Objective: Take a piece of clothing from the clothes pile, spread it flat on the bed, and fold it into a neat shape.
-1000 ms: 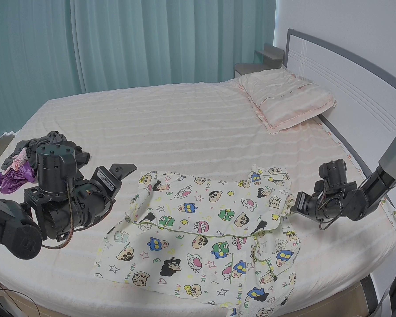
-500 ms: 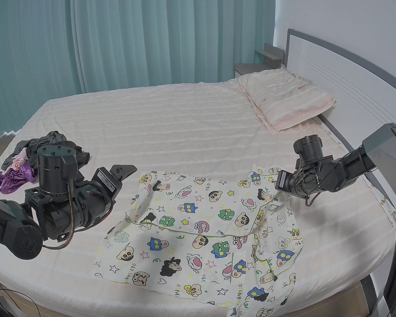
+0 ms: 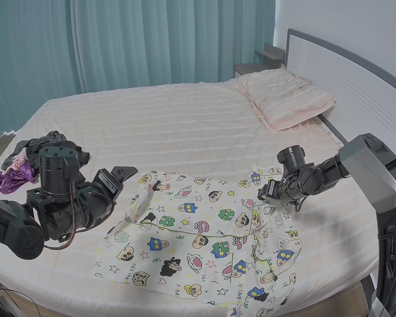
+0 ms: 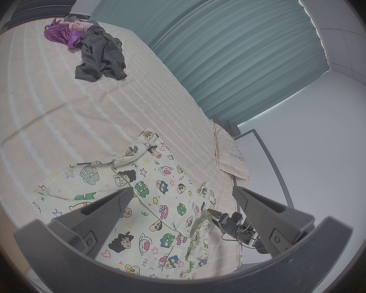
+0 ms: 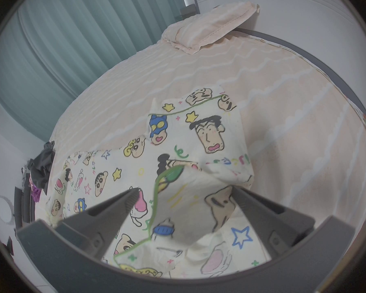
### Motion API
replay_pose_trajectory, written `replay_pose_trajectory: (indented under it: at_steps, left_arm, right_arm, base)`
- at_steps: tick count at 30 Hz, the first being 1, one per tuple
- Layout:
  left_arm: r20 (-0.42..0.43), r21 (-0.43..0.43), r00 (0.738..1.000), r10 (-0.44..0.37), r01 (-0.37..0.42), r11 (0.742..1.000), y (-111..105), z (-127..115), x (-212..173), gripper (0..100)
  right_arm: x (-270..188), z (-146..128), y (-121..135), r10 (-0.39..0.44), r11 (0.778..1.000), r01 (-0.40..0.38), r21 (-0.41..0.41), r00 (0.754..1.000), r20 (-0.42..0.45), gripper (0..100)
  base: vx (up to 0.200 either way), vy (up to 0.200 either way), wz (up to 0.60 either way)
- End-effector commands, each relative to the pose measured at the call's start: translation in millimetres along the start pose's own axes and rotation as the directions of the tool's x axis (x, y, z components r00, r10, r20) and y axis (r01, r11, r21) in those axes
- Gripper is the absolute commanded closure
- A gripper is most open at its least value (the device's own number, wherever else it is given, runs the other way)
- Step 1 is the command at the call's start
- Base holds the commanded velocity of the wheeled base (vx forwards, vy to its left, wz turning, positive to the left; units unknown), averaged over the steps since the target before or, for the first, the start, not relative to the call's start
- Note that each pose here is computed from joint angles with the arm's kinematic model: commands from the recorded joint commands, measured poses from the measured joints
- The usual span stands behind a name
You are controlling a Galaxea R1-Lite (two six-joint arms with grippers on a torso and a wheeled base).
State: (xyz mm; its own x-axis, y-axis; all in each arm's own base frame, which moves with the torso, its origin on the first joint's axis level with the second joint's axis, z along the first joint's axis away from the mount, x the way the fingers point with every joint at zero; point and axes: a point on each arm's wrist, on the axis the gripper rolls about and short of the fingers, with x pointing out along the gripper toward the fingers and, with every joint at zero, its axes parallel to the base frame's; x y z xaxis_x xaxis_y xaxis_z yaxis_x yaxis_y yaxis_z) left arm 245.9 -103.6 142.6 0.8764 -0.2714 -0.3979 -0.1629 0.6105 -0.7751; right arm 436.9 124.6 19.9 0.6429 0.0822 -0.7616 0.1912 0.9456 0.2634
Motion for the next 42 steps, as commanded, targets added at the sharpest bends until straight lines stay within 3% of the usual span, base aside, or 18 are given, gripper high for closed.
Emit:
replay_pose_trajectory:
  at_steps: [1, 4, 5, 8, 10, 12, 14, 17, 20, 22, 26, 31, 42]
  left_arm:
    - [-0.001, -0.002, 1.000, 0.003, -0.003, 1.000, 0.5, -0.2, 0.9, 0]
    - [-0.003, -0.001, 1.000, 0.001, -0.001, 1.000, 0.1, -0.9, 0.8, 0]
    - [-0.006, 0.000, 1.000, 0.003, -0.003, 1.000, 0.5, -1.7, 1.1, 0]
    - [-0.007, 0.001, 1.000, 0.005, -0.005, 1.000, 0.6, -1.7, 1.1, 0]
    - [-0.007, 0.001, 1.000, 0.005, -0.005, 1.000, 0.6, -1.7, 1.1, 0]
    - [-0.006, 0.000, 1.000, 0.003, -0.003, 1.000, 0.4, -1.6, 0.7, 0]
    - [-0.006, 0.000, 1.000, 0.003, -0.003, 1.000, 0.4, -1.6, 0.7, 0]
    - [-0.007, -0.001, 1.000, 0.003, -0.003, 1.000, 0.2, -1.9, 0.7, 0]
    - [-0.010, 0.000, 1.000, 0.001, -0.001, 1.000, 0.0, -2.3, 0.6, 0]
    - [-0.013, 0.001, 1.000, 0.006, -0.006, 1.000, 2.0, -3.4, 0.2, 0]
    - [-0.015, 0.002, 1.000, 0.007, -0.007, 1.000, 2.0, -3.9, 0.2, 0]
    - [-0.018, 0.001, 1.000, 0.010, -0.010, 1.000, 2.6, -4.8, 0.7, 0]
    - [-0.022, 0.004, 1.000, 0.018, -0.018, 1.000, 4.0, -5.8, 2.9, 0]
  right_arm:
    - [-7.3, 14.1, -12.0, -0.003, 0.999, 0.002, 0.042, 1.000, 0.026, 0]
    - [-20.4, 26.6, -19.8, 0.017, 0.995, -0.021, 0.102, 0.999, 0.044, 0]
    - [-31.4, 38.4, -28.6, 0.051, 0.985, -0.060, 0.160, 0.997, 0.057, 0]
    - [-43.4, 50.3, -48.4, 0.071, 0.975, -0.083, 0.208, 0.995, 0.065, 0]
    - [-45.3, 50.9, -53.8, 0.069, 0.973, -0.081, 0.216, 0.996, 0.060, 0]
    - [-49.9, 40.0, -77.5, 0.055, 0.972, -0.058, 0.229, 0.998, 0.017, 0]
    - [-53.0, 31.5, -93.0, 0.084, 0.977, -0.084, 0.197, 0.996, 0.005, 0]
    - [-53.0, 9.0, -117.5, 0.149, 0.987, -0.146, 0.072, 0.989, -0.027, 0]
    - [-47.7, -15.0, -131.3, 0.186, 0.980, -0.189, -0.055, 0.981, -0.056, 0]
    - [-40.3, -27.4, -134.9, 0.203, 0.972, -0.210, -0.102, 0.976, -0.076, 0]
    - [-33.5, -34.0, -133.1, 0.226, 0.964, -0.236, -0.119, 0.970, -0.093, 0]
    - [-30.6, -43.2, -116.6, 0.305, 0.936, -0.325, -0.139, 0.941, -0.145, 0]
    - [-17.3, -46.1, -103.4, 0.312, 0.927, -0.336, -0.166, 0.938, -0.155, 0]
  base:
    - [0.000, 0.000, 0.00]
    - [0.000, 0.000, 0.00]
    - [0.000, 0.000, 0.00]
    - [0.000, 0.000, 0.00]
    - [0.000, 0.000, 0.00]
    - [0.000, 0.000, 0.00]
    - [0.000, 0.000, 0.00]
    - [0.000, 0.000, 0.00]
    - [0.000, 0.000, 0.00]
    - [0.000, 0.000, 0.00]
    - [0.000, 0.000, 0.00]
    - [0.000, 0.000, 0.00]
    - [0.000, 0.000, 0.00]
